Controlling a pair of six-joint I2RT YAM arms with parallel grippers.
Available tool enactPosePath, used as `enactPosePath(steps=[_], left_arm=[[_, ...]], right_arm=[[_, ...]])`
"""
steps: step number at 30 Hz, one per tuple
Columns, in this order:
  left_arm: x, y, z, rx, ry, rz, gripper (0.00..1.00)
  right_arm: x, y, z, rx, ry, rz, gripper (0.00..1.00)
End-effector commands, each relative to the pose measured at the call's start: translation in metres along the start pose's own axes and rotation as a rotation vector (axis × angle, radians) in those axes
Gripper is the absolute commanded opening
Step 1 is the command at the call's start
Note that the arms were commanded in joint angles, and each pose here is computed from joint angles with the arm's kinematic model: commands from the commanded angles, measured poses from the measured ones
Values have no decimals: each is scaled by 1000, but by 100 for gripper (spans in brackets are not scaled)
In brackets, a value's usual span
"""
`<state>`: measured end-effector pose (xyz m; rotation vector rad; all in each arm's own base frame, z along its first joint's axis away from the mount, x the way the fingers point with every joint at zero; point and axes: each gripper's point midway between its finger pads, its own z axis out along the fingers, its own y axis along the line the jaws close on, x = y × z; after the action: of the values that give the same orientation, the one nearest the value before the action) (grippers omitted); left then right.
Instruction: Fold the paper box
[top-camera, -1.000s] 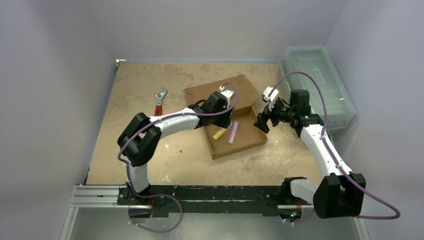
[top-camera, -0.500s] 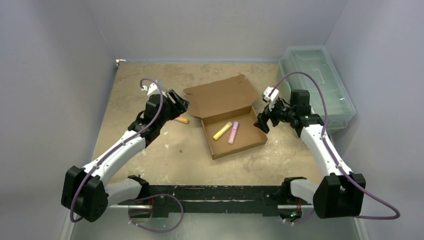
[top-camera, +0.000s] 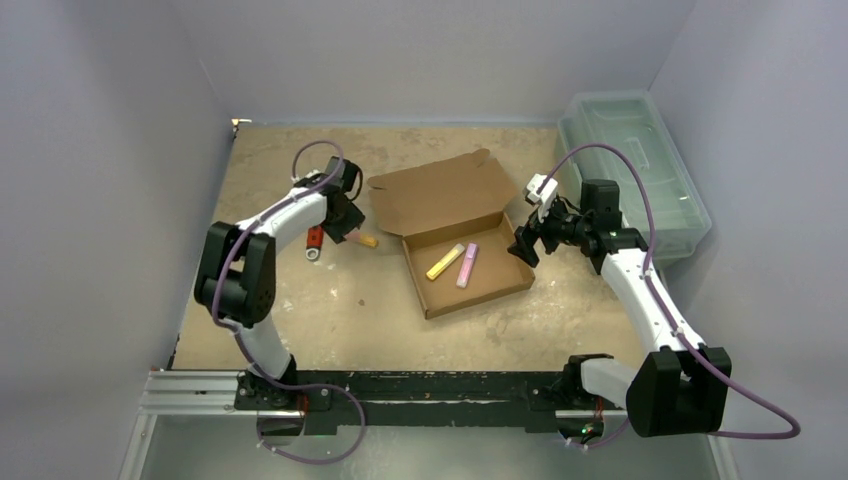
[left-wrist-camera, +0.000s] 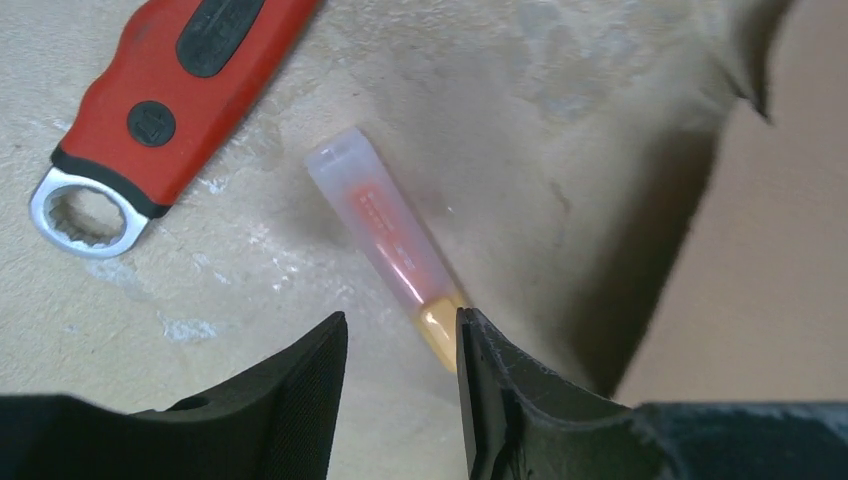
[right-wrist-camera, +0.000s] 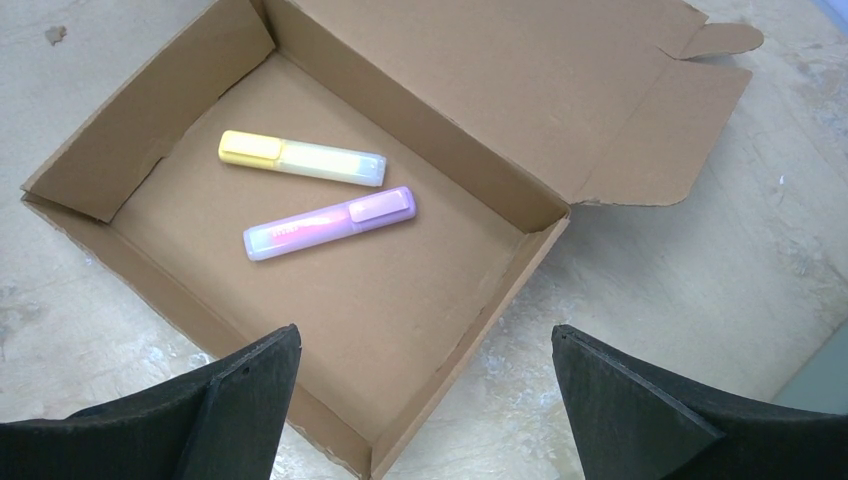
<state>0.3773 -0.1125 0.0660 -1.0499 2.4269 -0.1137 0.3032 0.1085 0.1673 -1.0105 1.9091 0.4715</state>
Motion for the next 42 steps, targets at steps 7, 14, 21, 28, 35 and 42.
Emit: enactPosePath(steps=[7, 14, 21, 28, 35, 42], left_arm=[[5, 3, 35, -106, 75, -34, 42], [10, 2, 56, -122, 111, -36, 42], [15, 5, 61, -110, 141, -38, 7], [3, 3, 9, 78, 68, 55, 0], [52, -33, -115, 918, 62, 328, 0], [109, -62, -214, 1315, -79, 657, 0]], right_arm=[[-7, -2, -1, 0, -20, -26, 99], [-6, -2, -1, -2, -20, -28, 99], [-6, -2, -1, -2, -18, -28, 99], [-6, -2, -1, -2, -20, -24, 99], [-2, -3, 1, -3, -10, -18, 99], [1, -7, 1, 13, 7, -10, 99]])
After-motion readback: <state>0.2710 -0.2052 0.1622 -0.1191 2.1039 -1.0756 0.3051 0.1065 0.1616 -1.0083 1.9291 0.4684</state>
